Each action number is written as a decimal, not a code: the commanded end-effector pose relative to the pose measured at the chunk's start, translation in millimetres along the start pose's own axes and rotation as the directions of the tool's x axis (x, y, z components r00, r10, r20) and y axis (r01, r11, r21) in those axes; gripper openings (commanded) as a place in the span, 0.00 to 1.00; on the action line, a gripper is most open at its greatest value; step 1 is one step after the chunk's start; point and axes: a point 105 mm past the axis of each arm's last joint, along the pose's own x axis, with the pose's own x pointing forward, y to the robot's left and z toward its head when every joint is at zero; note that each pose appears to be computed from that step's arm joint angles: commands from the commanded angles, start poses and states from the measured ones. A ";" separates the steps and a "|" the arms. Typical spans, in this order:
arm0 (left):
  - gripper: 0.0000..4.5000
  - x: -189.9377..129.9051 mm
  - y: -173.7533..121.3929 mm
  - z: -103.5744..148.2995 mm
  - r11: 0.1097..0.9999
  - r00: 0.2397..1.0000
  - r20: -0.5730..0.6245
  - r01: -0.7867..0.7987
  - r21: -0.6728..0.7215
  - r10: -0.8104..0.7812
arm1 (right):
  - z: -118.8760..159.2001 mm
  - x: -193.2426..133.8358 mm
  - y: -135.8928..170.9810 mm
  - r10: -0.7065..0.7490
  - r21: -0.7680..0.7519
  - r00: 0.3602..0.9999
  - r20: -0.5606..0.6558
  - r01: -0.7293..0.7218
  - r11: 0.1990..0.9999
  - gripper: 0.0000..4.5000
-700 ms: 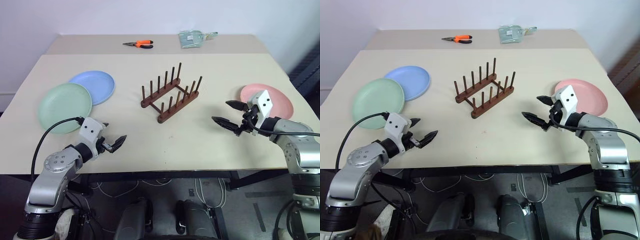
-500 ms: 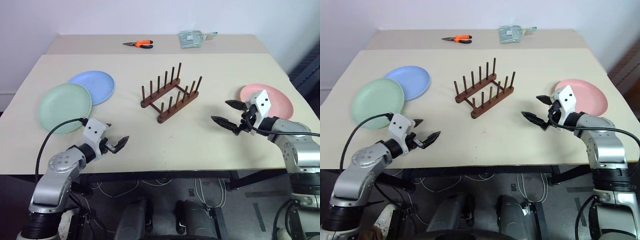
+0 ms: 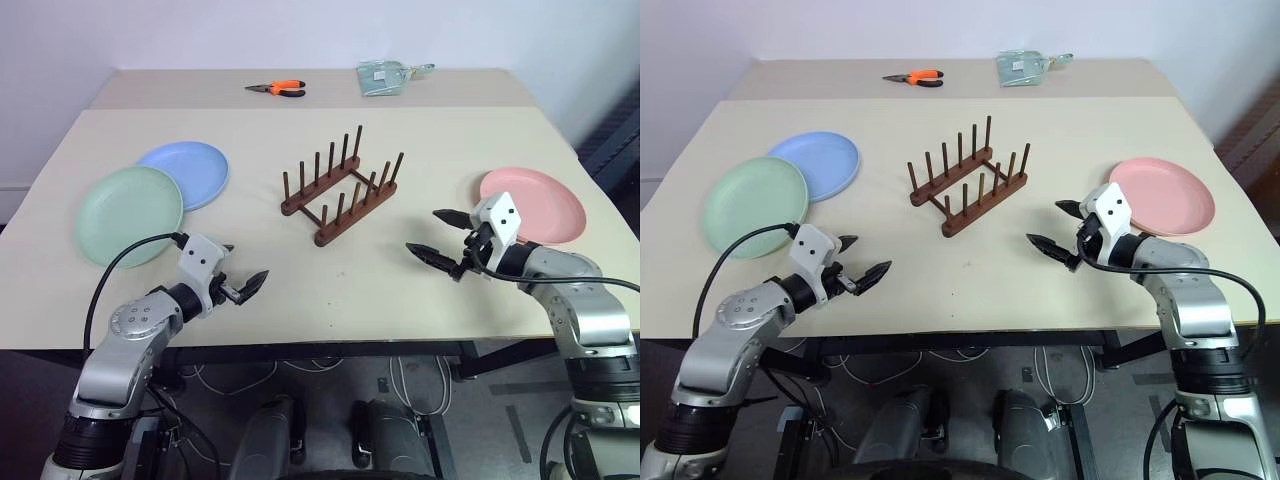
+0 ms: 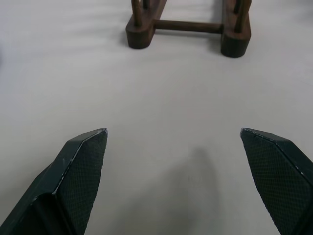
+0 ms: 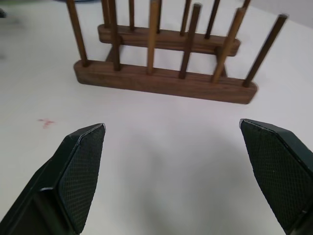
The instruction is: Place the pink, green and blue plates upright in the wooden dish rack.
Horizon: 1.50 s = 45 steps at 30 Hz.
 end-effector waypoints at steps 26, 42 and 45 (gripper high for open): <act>0.40 142.9 -72.9 31.8 0.956 0.957 0.018 0.286 0.068 -0.288 | 15.8 2.0 35.9 -0.018 -0.003 0.998 0.061 0.018 1.000 1.00; 0.28 127.7 -72.3 40.3 0.712 0.752 -0.078 0.647 0.272 -0.654 | -7.2 -28.0 38.4 0.069 -0.018 0.992 -0.106 -0.072 0.997 1.00; 0.59 127.8 -63.0 32.2 0.717 0.765 -0.118 0.637 0.284 -0.633 | -8.6 -28.7 37.2 0.052 -0.021 0.993 -0.108 -0.055 0.998 1.00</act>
